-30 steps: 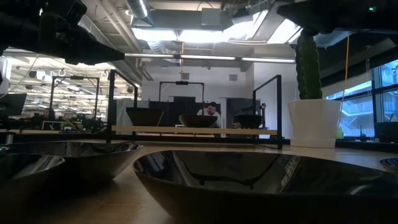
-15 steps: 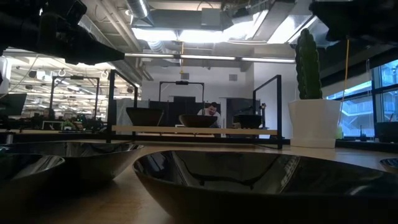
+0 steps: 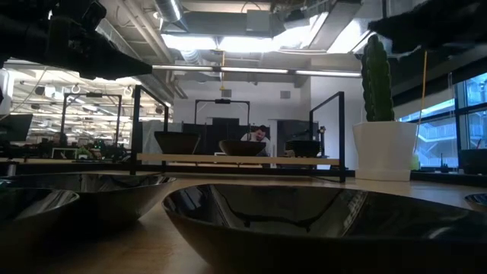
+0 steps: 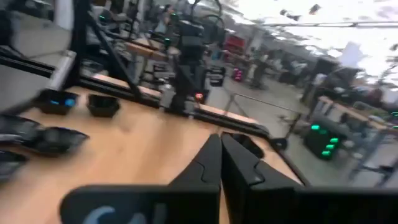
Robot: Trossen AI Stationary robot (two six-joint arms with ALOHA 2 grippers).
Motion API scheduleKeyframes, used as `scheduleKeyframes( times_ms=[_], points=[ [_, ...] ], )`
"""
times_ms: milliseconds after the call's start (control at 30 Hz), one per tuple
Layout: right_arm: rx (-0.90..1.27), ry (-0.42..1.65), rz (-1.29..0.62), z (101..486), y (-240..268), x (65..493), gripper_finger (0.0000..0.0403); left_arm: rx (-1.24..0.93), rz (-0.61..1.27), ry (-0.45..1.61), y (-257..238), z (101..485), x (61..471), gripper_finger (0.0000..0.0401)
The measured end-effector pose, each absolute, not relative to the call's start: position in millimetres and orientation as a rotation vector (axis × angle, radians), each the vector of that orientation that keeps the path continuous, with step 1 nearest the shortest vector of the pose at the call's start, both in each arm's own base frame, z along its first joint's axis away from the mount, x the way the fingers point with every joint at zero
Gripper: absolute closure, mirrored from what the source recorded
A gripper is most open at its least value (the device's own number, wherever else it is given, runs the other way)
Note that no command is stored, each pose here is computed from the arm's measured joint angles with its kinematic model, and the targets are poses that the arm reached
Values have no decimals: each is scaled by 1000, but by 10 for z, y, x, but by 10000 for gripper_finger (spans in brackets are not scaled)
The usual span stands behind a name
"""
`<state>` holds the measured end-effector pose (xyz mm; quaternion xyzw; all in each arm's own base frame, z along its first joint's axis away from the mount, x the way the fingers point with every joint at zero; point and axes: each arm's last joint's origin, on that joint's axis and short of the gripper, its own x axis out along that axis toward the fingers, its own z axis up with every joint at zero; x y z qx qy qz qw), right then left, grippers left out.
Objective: Pick & Place Mini shaped plates
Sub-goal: Stack the black distorted square plate on top of the black distorted square plate on the shelf
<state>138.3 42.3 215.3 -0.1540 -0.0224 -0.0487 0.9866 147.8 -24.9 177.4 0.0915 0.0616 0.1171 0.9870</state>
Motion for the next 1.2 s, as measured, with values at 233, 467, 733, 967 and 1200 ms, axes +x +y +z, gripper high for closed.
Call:
scheduleKeyframes(
  times_ms=[233,467,733,967,1200],
  points=[
    [-261,-134,10,2157,385,1210,401,187,235,132,-248,1766,1477,397],
    [-255,-170,6,2061,331,1075,401,179,237,111,-249,1788,1480,397],
    [-233,-114,19,1996,294,984,400,181,237,111,-249,1787,1480,397],
    [-234,-111,27,1991,294,978,387,181,237,111,-249,1787,1479,397],
    [-232,-102,29,1982,295,979,389,167,237,119,-251,1777,1476,396]
  ],
)
